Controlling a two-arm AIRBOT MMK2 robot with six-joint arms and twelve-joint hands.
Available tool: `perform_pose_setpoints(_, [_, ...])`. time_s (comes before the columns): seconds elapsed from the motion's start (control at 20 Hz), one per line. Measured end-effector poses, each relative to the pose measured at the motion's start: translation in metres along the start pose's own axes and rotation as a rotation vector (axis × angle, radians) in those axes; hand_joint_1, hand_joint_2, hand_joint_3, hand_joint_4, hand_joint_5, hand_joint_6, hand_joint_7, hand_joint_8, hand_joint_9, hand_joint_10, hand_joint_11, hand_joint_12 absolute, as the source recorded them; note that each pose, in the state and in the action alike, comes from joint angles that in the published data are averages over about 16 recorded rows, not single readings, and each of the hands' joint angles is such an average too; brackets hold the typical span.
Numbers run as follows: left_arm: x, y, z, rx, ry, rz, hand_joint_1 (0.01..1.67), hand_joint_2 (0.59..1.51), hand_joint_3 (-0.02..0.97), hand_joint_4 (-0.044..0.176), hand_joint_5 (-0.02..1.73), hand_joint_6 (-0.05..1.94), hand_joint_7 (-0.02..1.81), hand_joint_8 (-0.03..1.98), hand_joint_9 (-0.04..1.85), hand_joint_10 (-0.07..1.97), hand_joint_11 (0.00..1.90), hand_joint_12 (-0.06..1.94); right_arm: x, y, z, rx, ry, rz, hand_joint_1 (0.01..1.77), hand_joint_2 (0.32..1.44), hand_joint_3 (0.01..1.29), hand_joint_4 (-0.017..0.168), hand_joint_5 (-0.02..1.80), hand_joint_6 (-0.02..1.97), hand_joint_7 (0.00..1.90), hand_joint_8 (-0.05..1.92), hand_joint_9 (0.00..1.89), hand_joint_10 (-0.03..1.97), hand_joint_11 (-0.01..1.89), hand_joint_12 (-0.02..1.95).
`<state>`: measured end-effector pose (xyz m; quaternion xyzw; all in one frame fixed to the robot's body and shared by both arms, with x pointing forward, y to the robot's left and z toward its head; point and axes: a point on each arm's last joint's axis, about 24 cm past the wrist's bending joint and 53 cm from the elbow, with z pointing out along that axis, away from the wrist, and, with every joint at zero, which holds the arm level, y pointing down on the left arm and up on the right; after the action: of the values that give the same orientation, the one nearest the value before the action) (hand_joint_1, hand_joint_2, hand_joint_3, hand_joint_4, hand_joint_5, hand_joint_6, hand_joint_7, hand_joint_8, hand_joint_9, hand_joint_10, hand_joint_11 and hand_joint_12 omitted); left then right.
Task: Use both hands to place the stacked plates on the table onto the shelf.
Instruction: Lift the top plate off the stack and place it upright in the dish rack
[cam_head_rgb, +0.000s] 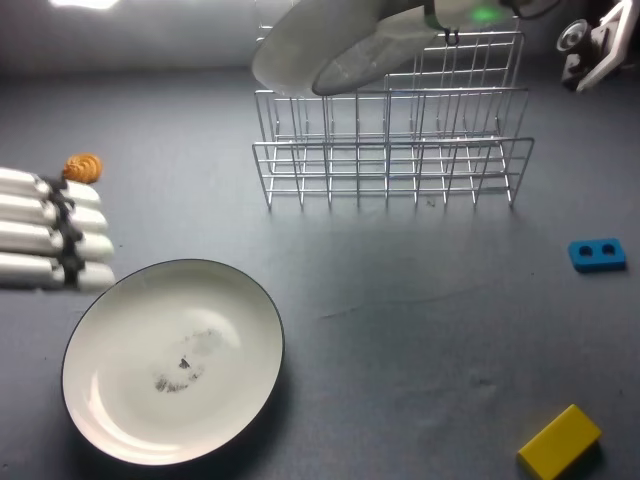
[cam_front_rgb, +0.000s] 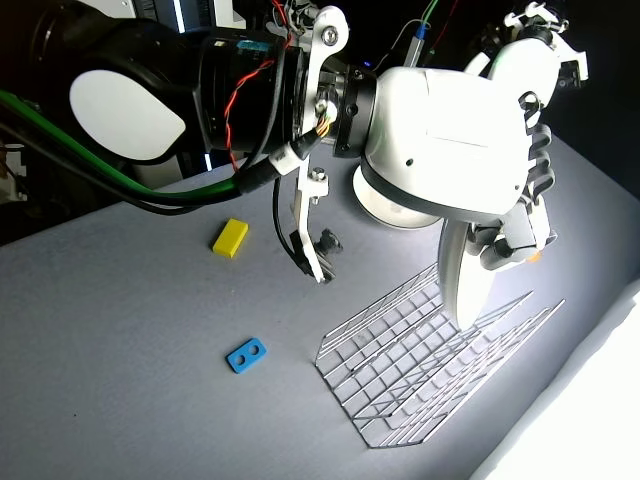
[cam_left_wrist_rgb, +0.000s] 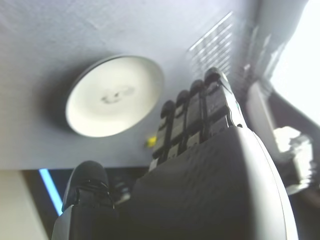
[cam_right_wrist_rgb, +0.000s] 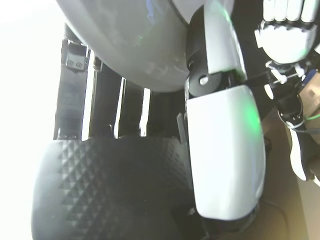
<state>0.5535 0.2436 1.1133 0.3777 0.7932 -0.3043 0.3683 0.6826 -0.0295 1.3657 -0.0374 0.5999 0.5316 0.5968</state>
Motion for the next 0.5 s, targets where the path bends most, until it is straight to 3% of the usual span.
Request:
perform_pose_setpoints(0.3, [0.009, -0.028, 0.002, 0.13, 0.018, 0.07, 0.02, 1.195, 0.008, 0.0, 0.06, 0.02, 0.05, 0.0, 0.02, 0.01, 0.02, 0.01, -0.004, -0.017, 0.005, 0.06, 0.003, 0.081, 1.19, 1.02, 0.01, 0.011, 0.9, 1.05, 1.03, 0.95, 1.26, 0.02, 0.8, 0.92])
perform_pose_setpoints(0.5, [0.014, -0.042, 0.003, 0.193, 0.023, 0.089, 0.02, 1.195, 0.009, 0.0, 0.06, 0.02, 0.06, 0.0, 0.03, 0.01, 0.02, 0.01, -0.006, -0.027, 0.009, 0.096, 0.004, 0.143, 1.19, 1.02, 0.01, 0.009, 0.9, 1.05, 1.03, 0.95, 1.25, 0.01, 0.79, 0.93])
